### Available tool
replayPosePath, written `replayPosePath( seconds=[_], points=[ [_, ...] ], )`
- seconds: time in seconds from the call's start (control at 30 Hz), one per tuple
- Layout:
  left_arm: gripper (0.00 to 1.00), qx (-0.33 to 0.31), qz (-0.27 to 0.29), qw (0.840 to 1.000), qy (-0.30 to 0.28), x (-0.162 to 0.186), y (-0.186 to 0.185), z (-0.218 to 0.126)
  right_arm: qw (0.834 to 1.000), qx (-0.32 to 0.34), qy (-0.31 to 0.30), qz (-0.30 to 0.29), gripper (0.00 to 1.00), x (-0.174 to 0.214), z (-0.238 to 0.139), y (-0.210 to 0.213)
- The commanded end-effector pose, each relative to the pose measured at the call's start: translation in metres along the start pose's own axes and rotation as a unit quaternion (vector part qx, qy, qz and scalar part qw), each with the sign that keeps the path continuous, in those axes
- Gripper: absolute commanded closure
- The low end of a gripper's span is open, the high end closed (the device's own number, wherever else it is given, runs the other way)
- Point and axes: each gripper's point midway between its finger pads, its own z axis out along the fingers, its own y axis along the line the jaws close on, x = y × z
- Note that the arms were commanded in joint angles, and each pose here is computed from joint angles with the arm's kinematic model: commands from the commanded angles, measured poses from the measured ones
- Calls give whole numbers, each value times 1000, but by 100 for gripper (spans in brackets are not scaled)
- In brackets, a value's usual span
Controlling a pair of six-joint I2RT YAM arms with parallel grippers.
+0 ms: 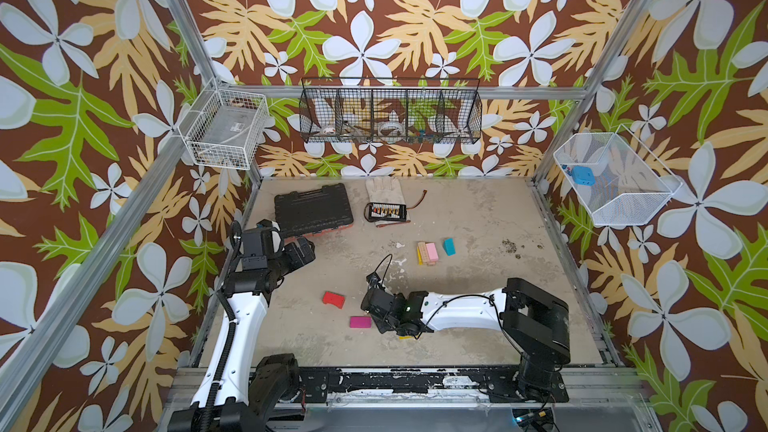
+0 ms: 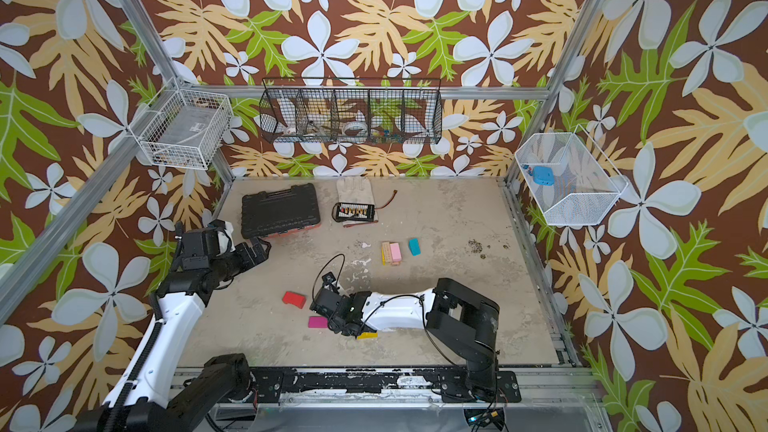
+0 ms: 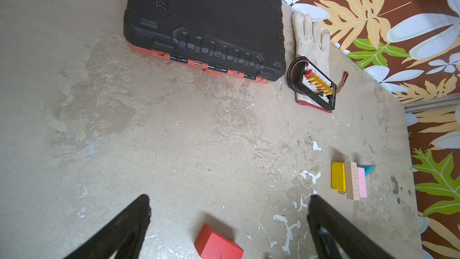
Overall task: Build the wood block tower
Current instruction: 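Grasp the wooden arch block with the right gripper, then carry the wooden arch block to the stack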
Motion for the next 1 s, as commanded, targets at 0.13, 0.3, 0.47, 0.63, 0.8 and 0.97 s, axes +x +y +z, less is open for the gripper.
replayPosePath(
  seconds=[0.13, 0.3, 0.47, 0.63, 0.8, 0.97],
  points=[
    [0, -2, -1, 1000, -4, -2, 1, -1, 1000, 16, -8, -1, 75, -3, 0, -4],
    [0, -2, -5, 1000, 0, 1, 2, 2, 1000, 26, -3, -10, 84, -4, 5, -5],
    [0, 27, -6, 1000, 15, 10, -4, 7, 1000, 25, -13, -4, 88, -7, -1, -6],
    [0, 37, -1, 999, 35, 19, -10, 13, 999, 33, -41, 4, 100, -20, -17, -13],
    [0, 62, 30, 996, 51, 33, -32, 12, 993, 54, -97, 26, 100, -48, -52, -32],
    [0, 74, 49, 994, 57, 41, -45, 9, 987, 57, -138, 64, 100, -90, -83, -59]
  ],
)
